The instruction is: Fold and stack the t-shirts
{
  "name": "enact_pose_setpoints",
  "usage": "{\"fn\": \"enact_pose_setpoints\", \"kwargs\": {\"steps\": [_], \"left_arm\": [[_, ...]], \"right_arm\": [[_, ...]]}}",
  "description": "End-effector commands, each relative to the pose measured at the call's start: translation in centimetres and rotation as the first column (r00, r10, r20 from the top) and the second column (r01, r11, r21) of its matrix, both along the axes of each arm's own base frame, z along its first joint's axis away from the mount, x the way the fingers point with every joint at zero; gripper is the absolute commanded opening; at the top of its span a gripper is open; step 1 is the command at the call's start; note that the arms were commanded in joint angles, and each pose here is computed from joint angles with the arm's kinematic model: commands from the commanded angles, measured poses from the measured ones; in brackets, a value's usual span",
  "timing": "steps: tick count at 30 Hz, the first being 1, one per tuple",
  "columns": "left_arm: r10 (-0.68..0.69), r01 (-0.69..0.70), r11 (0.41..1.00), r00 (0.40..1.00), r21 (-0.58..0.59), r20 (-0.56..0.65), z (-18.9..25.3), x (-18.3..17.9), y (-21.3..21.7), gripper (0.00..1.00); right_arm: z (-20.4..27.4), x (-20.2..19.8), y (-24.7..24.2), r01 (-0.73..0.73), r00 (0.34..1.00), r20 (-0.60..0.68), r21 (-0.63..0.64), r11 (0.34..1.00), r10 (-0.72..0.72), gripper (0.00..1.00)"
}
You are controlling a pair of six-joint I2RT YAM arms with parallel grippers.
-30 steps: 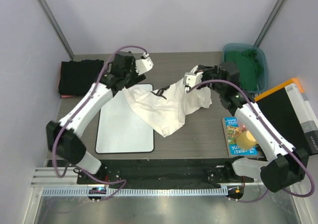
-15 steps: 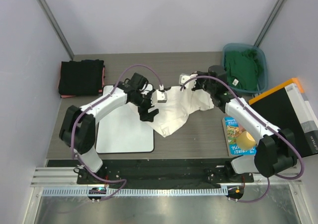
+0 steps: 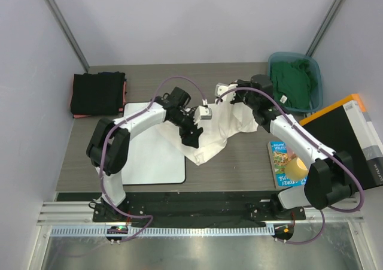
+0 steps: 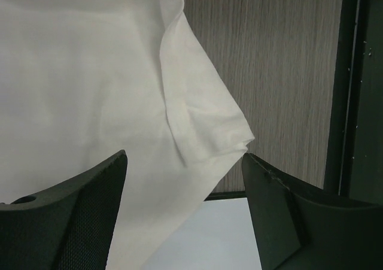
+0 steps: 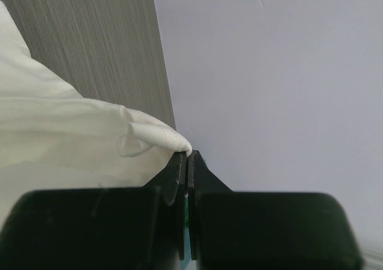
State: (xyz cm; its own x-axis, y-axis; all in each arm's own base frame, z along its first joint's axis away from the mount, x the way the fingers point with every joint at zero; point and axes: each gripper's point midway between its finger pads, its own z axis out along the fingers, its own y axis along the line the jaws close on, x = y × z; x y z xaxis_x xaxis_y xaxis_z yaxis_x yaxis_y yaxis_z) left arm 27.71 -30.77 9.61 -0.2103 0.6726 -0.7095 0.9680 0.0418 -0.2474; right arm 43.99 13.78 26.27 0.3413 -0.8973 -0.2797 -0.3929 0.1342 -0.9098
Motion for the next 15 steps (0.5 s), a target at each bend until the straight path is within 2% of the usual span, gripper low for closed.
{"fn": "enact_pose_setpoints", "kwargs": {"steps": [1, 5, 12, 15], "left_arm": [[0.068, -0.07, 0.997, 0.997, 0.033, 0.041, -1.5, 0.4, -1.5, 0.78], [0.091, -0.096, 0.991, 0.994, 0.091, 0.056, -3.2, 0.0, -1.3, 0.77], [0.157, -0.188, 0.969, 0.97, 0.163, 0.183, -5.9, 1.9, -0.6, 0.76], [0.143, -0.177, 0.965, 0.974, 0.194, 0.175, -6.9, 1.5, -0.7, 0.76]], "right_arm": [[3.7, 1.2, 0.3, 0.013, 0.996, 0.086, 0.064, 0.998, -0.018, 0.01], [4.2, 1.7, 0.4, 0.013, 0.995, 0.094, 0.095, 0.995, -0.022, 0.01], [4.7, 1.7, 0.8, -0.003, 0.996, 0.093, 0.127, 0.992, -0.009, 0.01], [4.7, 1.6, 0.8, -0.006, 0.996, 0.092, 0.13, 0.992, -0.006, 0.01]]}}
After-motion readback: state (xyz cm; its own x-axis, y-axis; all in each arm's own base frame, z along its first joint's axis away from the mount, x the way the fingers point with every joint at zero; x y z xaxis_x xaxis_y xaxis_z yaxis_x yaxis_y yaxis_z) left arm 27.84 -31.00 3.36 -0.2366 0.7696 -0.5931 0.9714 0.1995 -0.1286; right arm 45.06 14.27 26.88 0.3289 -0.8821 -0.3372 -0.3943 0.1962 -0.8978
